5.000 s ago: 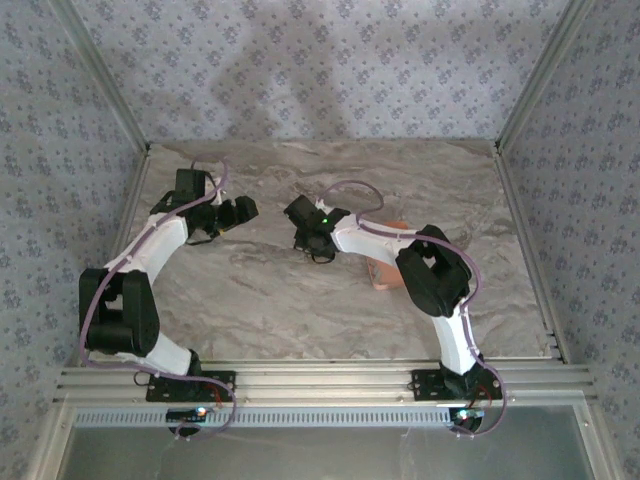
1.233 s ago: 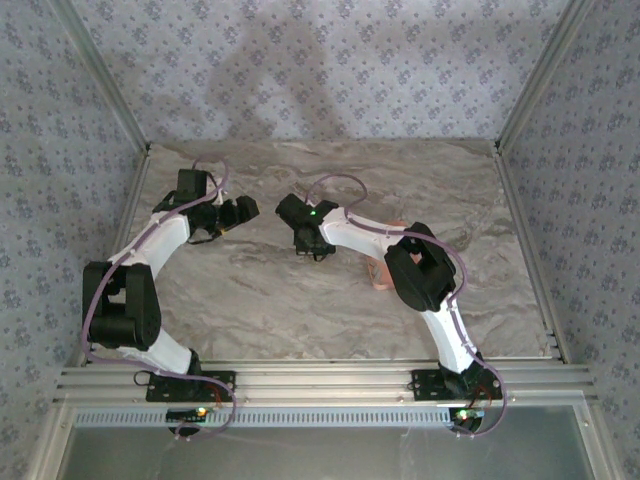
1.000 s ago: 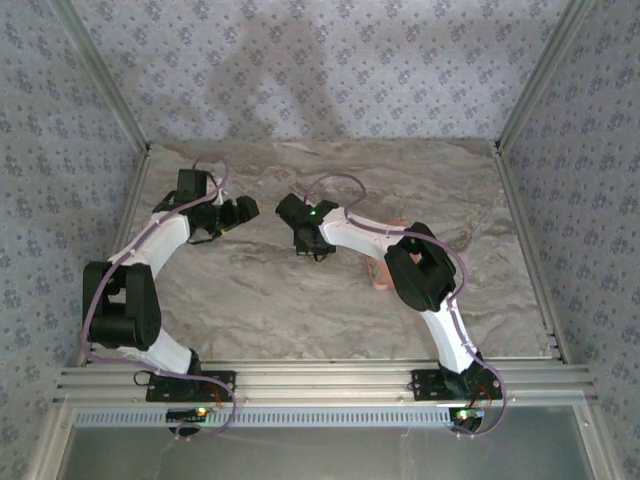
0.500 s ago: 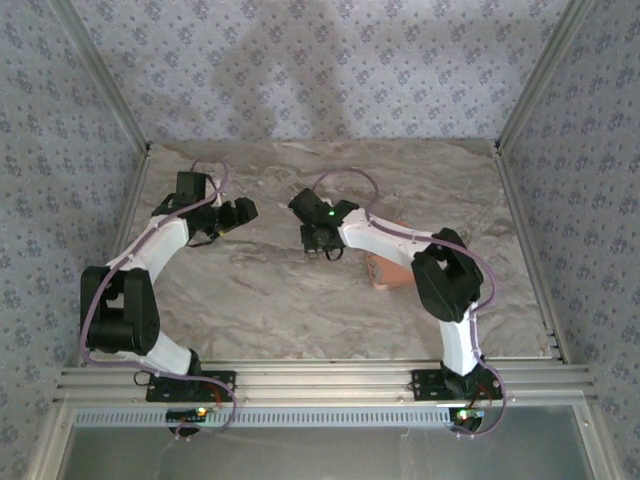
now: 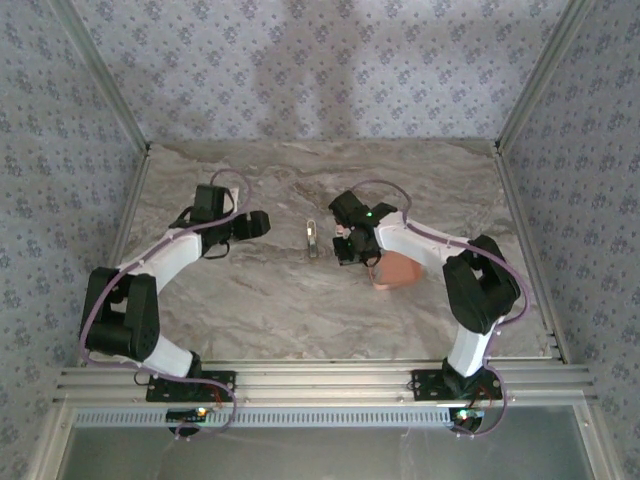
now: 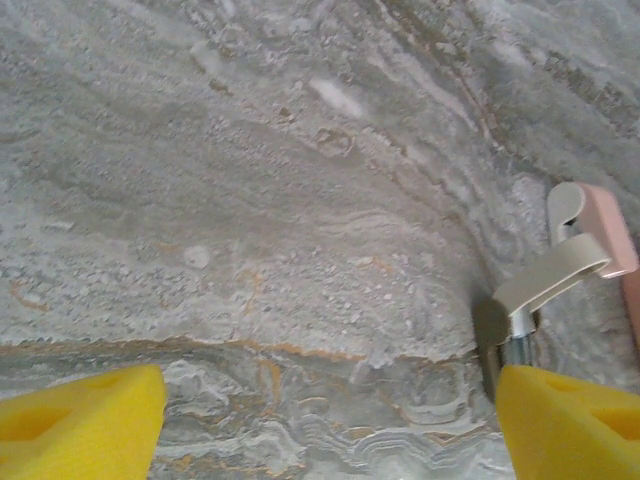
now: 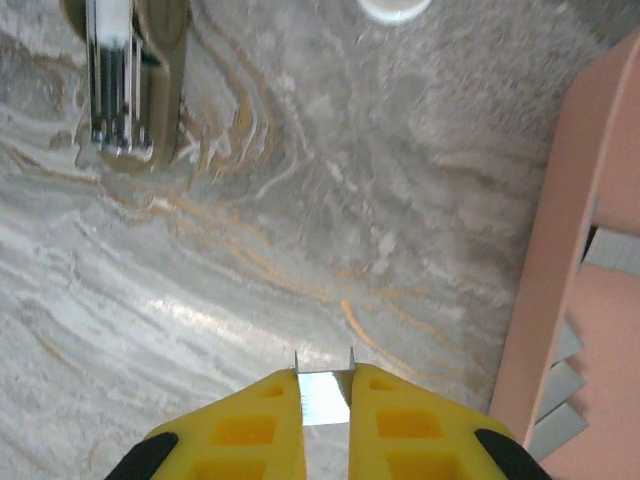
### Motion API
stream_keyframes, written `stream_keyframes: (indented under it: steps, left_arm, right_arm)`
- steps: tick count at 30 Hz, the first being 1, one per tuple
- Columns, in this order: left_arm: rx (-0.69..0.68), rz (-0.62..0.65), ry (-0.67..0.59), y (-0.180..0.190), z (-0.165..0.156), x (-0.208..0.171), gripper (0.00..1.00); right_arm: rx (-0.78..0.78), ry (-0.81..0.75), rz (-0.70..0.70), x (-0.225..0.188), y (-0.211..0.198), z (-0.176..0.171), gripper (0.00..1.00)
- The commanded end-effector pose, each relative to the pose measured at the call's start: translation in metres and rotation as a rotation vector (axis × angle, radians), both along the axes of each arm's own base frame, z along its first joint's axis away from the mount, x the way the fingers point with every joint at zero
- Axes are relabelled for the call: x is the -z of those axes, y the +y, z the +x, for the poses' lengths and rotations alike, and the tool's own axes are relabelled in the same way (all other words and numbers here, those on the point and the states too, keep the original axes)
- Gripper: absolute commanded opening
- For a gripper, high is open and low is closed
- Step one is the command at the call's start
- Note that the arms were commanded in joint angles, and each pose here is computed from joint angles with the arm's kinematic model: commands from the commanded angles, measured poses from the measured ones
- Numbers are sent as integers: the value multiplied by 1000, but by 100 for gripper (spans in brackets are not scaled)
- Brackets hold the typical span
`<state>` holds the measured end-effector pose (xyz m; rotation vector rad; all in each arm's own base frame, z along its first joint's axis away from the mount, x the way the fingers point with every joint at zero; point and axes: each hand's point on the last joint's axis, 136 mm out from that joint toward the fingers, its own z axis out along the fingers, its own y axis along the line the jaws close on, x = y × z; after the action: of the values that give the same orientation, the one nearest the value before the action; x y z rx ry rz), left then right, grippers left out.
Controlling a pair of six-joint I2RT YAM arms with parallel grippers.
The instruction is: Load the staples into the stapler
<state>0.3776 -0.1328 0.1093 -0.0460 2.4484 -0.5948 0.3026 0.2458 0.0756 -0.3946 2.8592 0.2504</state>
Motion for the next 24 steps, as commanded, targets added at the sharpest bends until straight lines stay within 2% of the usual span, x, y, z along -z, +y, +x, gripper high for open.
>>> stream_keyframes:
  steps: [1, 10, 24]
  left_arm:
    - [2, 13, -80, 4, -1, -6, 86]
    - [-11, 3, -58, 5, -7, 10, 86]
    - [-59, -21, -49, 4, -4, 13, 85]
  right_arm:
    - [-59, 78, -18, -5, 0, -15, 14]
    - [-69, 193, -80, 16, 6, -19, 14]
    - [-96, 291, -135, 37, 22, -23, 14]
